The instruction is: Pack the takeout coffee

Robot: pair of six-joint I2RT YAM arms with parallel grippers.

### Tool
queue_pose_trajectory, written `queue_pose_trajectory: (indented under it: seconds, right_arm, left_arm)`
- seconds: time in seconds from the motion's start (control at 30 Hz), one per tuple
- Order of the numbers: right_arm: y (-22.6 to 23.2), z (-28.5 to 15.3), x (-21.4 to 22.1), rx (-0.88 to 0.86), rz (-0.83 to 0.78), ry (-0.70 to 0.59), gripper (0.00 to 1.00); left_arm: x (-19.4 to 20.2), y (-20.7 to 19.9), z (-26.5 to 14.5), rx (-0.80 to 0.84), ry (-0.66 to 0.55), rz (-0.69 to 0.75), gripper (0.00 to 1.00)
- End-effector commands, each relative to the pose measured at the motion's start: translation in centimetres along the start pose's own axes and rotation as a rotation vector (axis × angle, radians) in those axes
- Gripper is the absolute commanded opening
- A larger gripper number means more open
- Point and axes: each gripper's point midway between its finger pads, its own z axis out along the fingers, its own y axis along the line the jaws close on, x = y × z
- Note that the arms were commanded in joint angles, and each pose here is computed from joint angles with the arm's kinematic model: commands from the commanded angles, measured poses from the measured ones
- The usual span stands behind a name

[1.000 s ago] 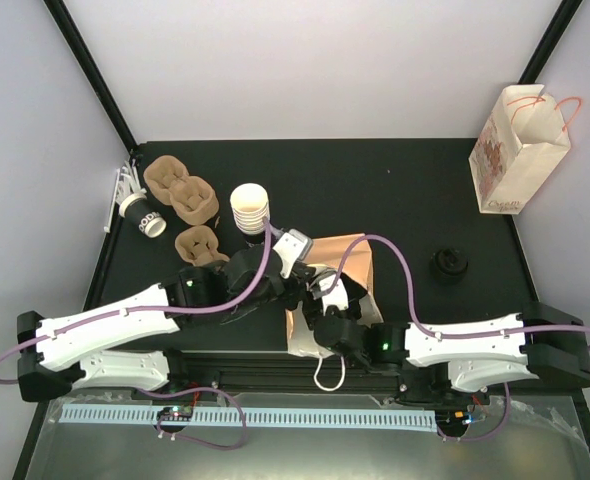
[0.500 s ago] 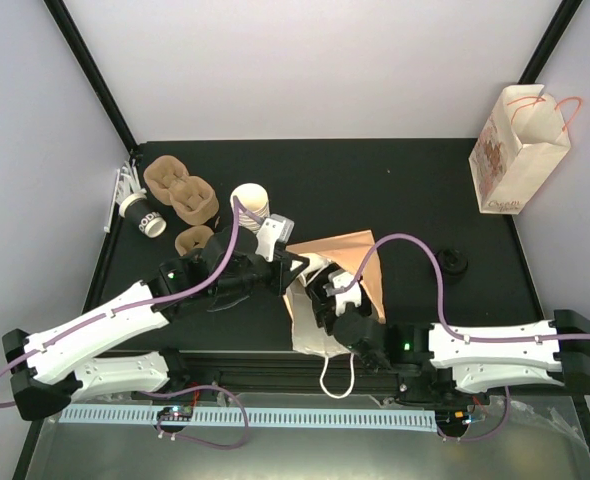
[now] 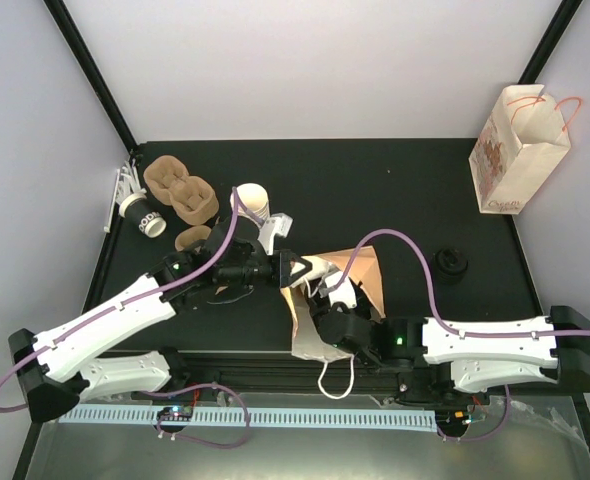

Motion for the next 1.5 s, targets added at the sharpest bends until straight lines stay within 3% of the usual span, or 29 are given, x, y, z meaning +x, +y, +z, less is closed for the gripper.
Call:
queue_pose_trajectory:
  seconds: [0.0, 0.4, 0.93, 1.13, 1.23, 1.47]
  right_arm:
    - [-0.3, -1.1, 0.2, -0.018, 0.008, 0.075, 0.41]
    - [-1.1, -4.7, 0.1, -0.087, 0.076, 0.244, 0.41]
    - [-2.4, -1.1, 3.5, -0.065, 0.043, 0.440, 0.42]
    - [-2.6, -0.3, 4.5, -0.068, 0.030, 0.538, 0.41]
    - [-2.8, -0.1, 5.2, -0.058, 0.018, 0.584, 0.41]
    - [-3.3, -0.3, 5.8, -0.072, 0.059, 0.637, 0.41]
  left_arm:
    - [1.5, -2.9, -0.6, 0.140, 0.133, -0.153, 0.02]
    - [2.5, -3.9, 0.8, 0.203, 0.335, -0.393, 0.02]
    - [-0.4, -1.0, 3.6, 0.069, 0.334, -0.302, 0.02]
    - [-3.5, -1.1, 4.9, 0.056, 0.244, -0.146, 0.21]
    - [-4.8, -1.0, 4.9, 0.040, 0.189, -0.077, 0.43]
    - [-7.6, -2.1, 2.2, 0.032, 0.026, 0.103, 0.84]
